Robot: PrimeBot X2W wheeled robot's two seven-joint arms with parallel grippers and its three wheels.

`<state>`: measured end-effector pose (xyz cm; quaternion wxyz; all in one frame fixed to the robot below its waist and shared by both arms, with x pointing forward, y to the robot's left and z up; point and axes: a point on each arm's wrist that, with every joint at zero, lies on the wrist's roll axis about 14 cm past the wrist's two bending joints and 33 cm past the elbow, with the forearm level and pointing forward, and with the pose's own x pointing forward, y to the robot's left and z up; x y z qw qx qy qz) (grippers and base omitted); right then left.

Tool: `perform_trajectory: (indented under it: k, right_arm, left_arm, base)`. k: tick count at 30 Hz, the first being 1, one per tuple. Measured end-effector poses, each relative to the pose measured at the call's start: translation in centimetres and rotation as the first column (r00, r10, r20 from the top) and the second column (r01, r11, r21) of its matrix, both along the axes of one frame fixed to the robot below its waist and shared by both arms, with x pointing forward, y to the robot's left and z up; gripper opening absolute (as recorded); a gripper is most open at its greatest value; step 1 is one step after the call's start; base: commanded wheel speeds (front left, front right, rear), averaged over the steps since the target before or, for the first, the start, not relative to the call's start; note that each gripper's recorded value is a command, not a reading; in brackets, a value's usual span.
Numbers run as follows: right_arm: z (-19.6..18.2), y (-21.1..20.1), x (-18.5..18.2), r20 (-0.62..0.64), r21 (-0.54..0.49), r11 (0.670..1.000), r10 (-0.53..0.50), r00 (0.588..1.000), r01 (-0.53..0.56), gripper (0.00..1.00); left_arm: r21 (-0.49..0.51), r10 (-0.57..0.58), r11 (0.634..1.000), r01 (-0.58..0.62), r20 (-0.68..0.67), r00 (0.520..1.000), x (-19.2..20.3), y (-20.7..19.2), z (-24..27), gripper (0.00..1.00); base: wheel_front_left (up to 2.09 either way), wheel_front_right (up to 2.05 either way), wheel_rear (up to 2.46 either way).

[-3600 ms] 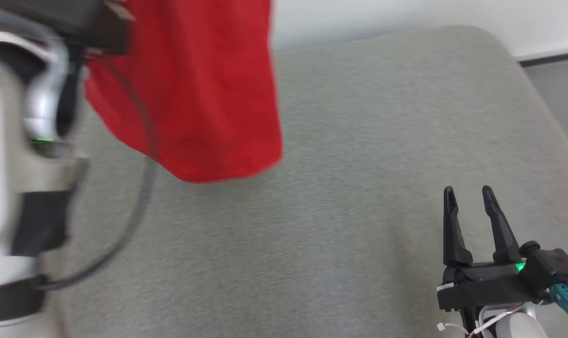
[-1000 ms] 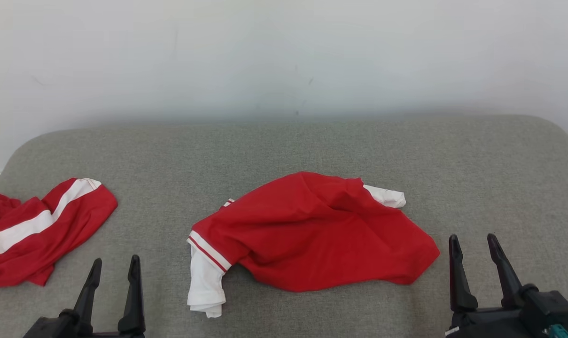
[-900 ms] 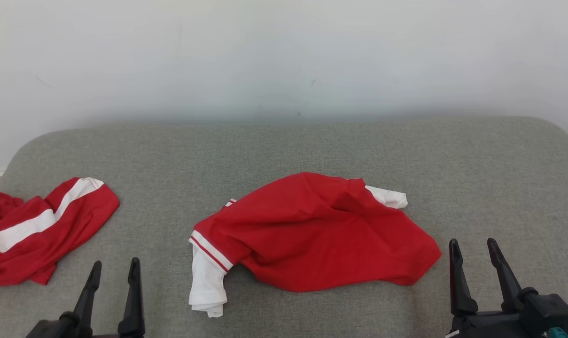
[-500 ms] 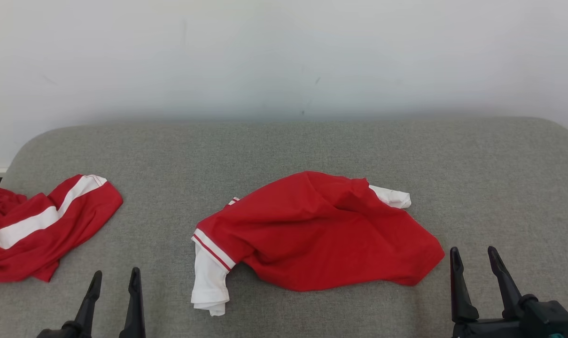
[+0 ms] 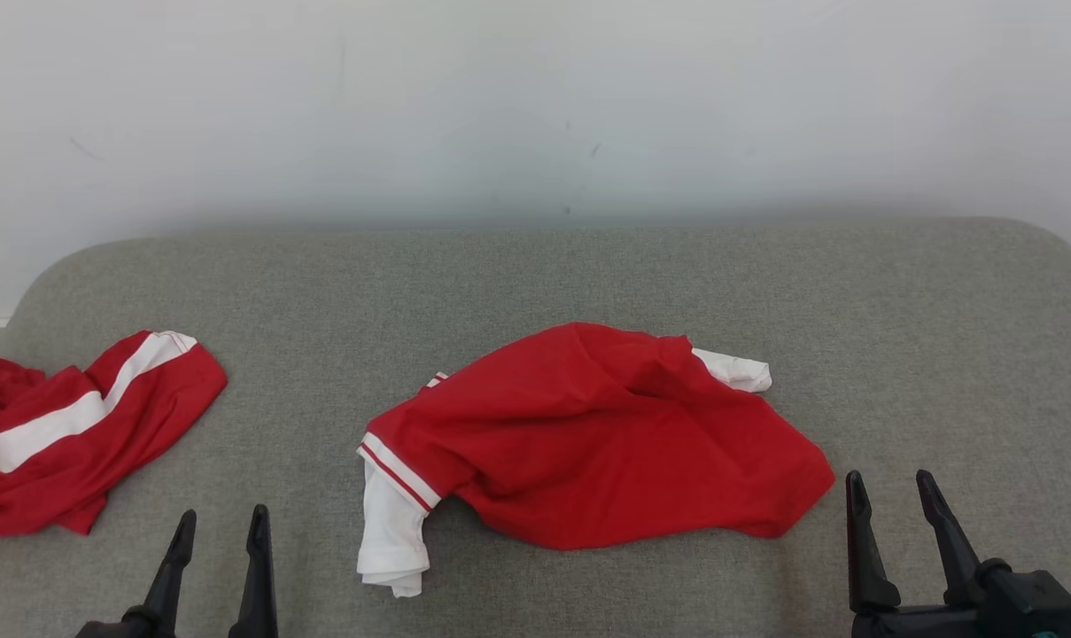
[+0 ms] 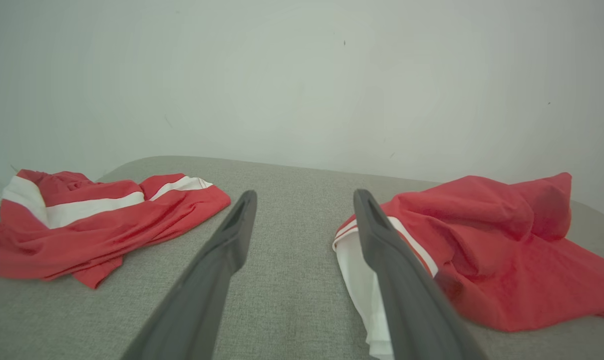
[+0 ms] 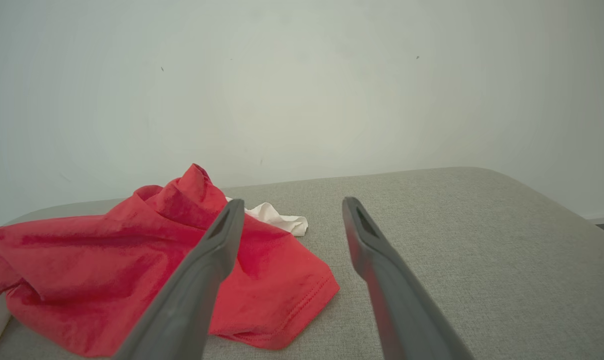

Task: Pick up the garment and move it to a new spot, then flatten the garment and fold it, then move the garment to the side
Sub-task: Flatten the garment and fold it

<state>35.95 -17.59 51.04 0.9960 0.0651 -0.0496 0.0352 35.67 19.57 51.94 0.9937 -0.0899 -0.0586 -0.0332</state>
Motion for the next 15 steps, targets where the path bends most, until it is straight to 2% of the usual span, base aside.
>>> perform_trajectory:
  k: [15]
  right_arm:
    - [0.08, -0.10, -0.17, 0.003, 0.000, 1.000, -0.003, 1.000, 0.003, 1.00]
  left_arm:
    - [0.008, -0.018, 1.000, 0.019, -0.016, 1.000, 0.09, -0.64, -0.59, 1.00]
  base:
    - [0.00, 0.00, 0.00]
